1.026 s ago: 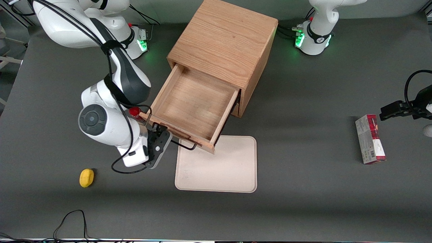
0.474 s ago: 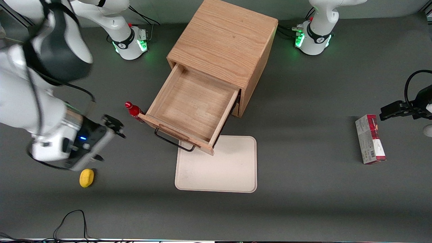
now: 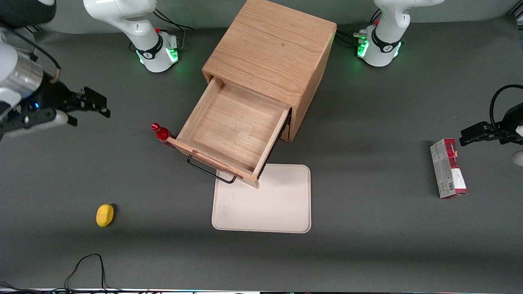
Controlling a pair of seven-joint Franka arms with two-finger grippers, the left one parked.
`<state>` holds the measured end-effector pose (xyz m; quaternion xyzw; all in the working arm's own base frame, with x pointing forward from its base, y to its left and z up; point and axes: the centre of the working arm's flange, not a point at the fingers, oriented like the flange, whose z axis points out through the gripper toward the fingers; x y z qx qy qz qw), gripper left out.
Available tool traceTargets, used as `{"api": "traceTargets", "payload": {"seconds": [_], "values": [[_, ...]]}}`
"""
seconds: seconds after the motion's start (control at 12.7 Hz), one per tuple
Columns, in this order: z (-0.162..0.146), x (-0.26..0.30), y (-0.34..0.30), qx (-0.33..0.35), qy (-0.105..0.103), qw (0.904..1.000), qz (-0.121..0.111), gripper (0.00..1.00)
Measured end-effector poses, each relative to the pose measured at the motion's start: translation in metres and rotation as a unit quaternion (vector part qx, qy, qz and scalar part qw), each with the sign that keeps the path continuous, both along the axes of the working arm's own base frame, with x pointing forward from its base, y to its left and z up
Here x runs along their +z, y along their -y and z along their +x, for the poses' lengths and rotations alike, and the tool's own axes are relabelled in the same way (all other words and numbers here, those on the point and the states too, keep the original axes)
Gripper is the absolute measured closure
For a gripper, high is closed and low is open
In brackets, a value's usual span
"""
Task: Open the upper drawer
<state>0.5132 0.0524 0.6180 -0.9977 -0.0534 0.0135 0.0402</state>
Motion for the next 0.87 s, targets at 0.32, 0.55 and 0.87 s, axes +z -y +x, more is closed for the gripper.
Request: {"api": "traceTargets", "payload": {"seconds": [0.32, 0.55, 0.87], "values": [[-0.057, -0.007, 0.032, -0.022, 0.008, 0.9988, -0.044, 0.0], [-0.051, -0.02, 0.032, -0.032, 0.002, 0.9983, -0.048, 0.0], [-0.046, -0.018, 0.028, -0.049, 0.009, 0.9977, -0.047, 0.0]]}}
